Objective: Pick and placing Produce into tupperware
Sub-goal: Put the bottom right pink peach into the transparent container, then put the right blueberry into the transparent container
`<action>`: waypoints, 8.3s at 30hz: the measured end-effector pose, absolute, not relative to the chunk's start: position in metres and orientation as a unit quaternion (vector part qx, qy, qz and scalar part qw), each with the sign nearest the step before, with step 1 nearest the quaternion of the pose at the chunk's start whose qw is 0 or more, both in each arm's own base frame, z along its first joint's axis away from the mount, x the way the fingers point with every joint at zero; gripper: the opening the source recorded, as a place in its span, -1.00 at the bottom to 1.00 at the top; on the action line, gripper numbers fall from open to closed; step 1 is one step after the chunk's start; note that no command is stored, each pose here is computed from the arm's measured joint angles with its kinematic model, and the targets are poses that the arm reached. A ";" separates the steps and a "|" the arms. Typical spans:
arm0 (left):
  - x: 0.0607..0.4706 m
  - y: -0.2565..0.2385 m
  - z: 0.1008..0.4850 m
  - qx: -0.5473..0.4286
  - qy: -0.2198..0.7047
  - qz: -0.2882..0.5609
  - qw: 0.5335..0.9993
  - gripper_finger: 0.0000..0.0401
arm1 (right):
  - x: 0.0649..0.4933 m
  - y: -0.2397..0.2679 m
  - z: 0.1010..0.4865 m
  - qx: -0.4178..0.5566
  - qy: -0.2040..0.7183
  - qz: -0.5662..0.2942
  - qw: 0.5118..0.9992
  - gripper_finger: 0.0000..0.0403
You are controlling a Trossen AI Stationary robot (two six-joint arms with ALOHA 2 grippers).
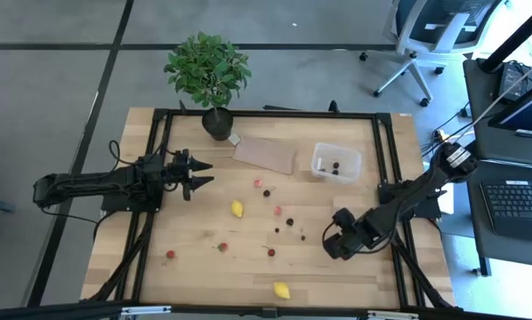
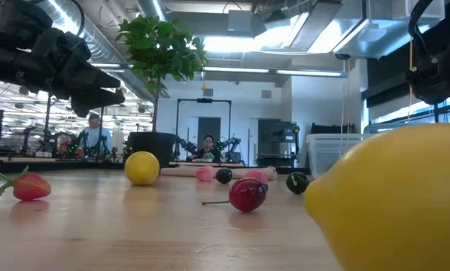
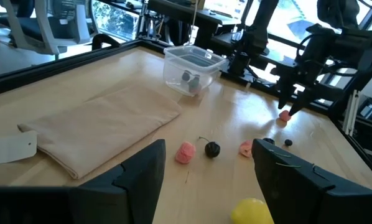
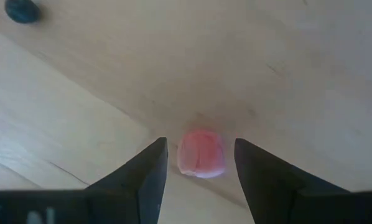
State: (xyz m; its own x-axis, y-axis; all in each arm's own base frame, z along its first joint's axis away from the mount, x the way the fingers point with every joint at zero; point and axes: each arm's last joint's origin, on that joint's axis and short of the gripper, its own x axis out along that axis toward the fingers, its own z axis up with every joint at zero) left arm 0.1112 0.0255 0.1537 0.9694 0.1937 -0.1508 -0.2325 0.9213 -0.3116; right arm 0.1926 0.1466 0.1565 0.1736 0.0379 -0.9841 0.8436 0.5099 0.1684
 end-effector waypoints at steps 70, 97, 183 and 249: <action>0.110 0.029 0.154 -0.111 0.059 0.168 0.978 0.15 | 0.246 -0.100 0.216 0.425 0.447 -0.495 0.612 -0.65; 0.110 0.029 0.154 -0.077 0.065 0.166 0.981 0.15 | 0.247 -0.098 0.201 0.448 0.475 -0.470 0.594 -0.03; 0.109 0.028 0.144 -0.126 0.110 0.158 0.973 0.15 | 0.293 0.155 0.158 0.056 0.593 -0.060 0.801 -0.34; 0.108 0.028 0.144 -0.122 0.110 0.158 0.974 0.15 | 0.295 0.141 0.124 0.065 0.571 -0.047 0.817 -0.58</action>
State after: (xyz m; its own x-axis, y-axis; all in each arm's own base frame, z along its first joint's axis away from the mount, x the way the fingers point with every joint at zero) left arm 0.1085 0.0277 0.1438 0.9257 0.2812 -0.2530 -0.3348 0.9203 -0.2022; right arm 0.2950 0.1413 0.1237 0.3434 -0.0031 -0.9392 0.1519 0.9870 0.0522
